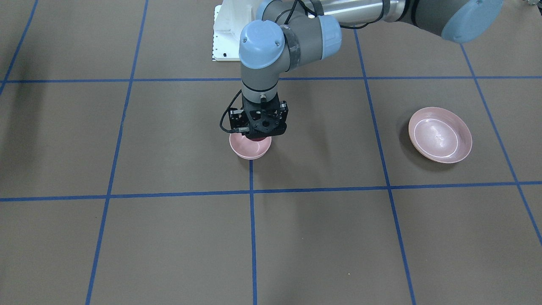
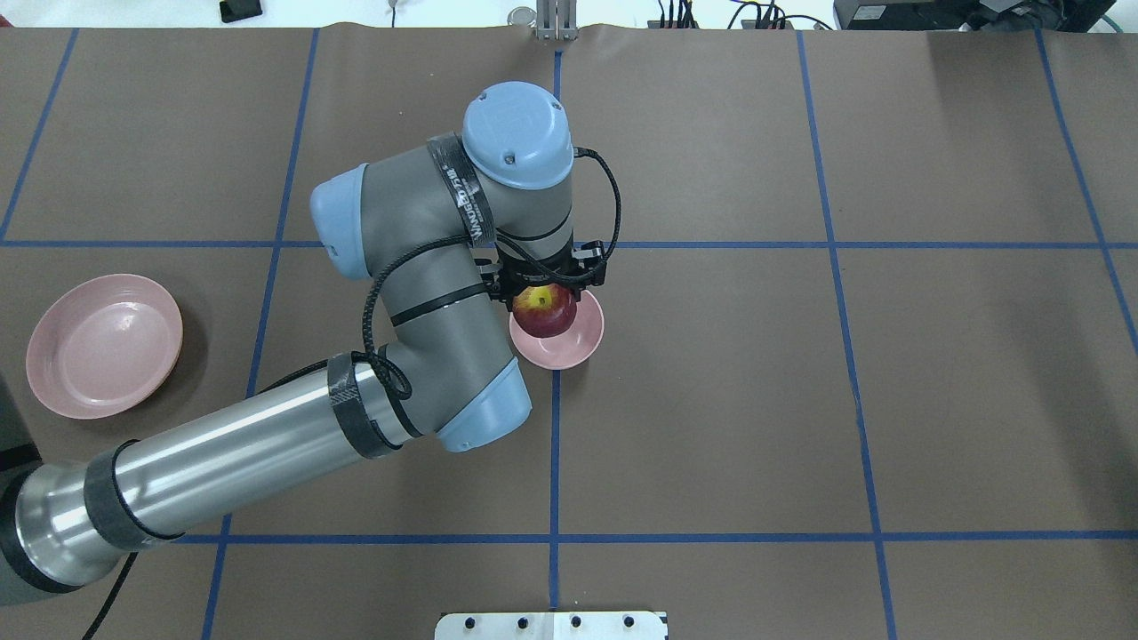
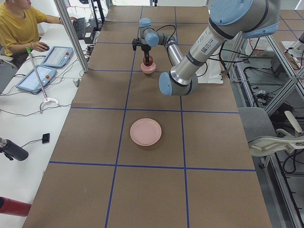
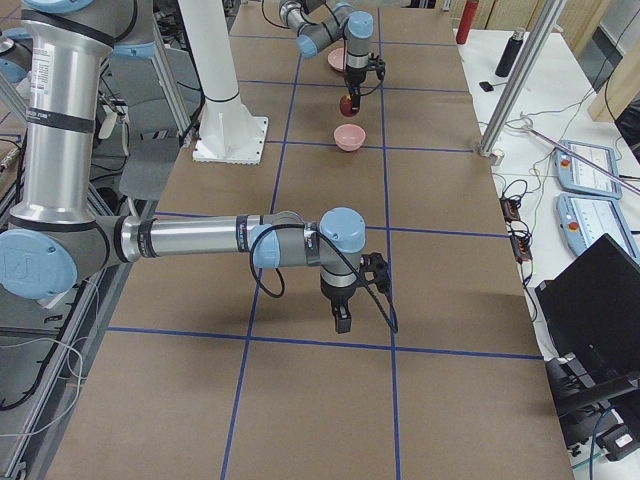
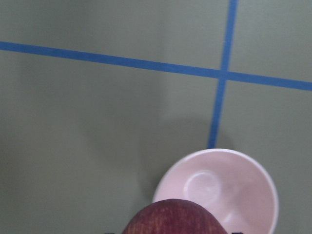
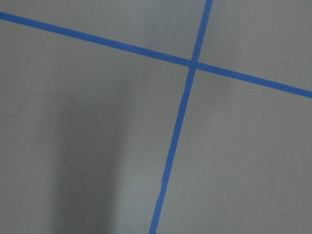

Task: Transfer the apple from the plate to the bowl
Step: 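Lift the apple with the left gripper and carry it over the bowl, then lower the apple into the pink bowl and open the left gripper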

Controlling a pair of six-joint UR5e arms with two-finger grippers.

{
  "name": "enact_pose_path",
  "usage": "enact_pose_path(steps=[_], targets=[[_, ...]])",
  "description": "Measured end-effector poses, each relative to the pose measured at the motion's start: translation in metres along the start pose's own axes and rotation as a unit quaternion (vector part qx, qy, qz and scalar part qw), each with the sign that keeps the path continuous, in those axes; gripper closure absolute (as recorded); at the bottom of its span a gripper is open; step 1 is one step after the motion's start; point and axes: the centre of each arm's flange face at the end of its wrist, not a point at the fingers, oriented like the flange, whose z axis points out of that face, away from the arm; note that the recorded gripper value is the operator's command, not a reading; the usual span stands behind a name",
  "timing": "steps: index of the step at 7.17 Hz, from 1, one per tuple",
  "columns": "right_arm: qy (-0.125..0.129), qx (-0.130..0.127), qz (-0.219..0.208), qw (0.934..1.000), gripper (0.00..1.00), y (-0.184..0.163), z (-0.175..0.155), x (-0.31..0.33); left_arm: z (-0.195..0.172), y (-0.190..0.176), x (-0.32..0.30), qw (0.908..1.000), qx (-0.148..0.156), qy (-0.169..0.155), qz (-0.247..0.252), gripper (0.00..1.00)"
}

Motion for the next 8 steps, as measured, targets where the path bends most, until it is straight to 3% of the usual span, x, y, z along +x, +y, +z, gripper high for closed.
enact_pose_path(steps=[2, 3, 4, 5, 6, 8], targets=[[-0.001, 0.000, 0.000, 1.0000, 0.00, 0.000, 0.000, 0.000, 0.026, 0.006, 0.010, 1.0000, 0.009, -0.001, 0.003, 0.81], [-0.001, 0.000, 0.000, 1.0000, 0.00, 0.000, 0.000, -0.001, 0.033, 0.011, 0.011, 1.0000, 0.007, -0.002, 0.005, 0.68], [-0.001, 0.001, 0.000, 1.0000, 0.00, 0.000, 0.000, -0.001, 0.037, 0.014, 0.012, 1.0000, 0.006, -0.003, 0.007, 0.50], [-0.001, 0.001, -0.001, 1.0000, 0.00, -0.001, -0.001, -0.001, 0.038, 0.015, 0.011, 0.9999, 0.006, -0.003, 0.009, 0.12], [-0.001, 0.001, -0.001, 1.0000, 0.00, -0.001, 0.000, -0.001, 0.039, 0.015, 0.011, 0.9999, 0.005, -0.004, 0.010, 0.03], [-0.001, 0.001, -0.001, 1.0000, 0.00, -0.001, 0.000, -0.001, 0.041, 0.015, 0.009, 0.9999, 0.005, -0.005, 0.011, 0.02]])
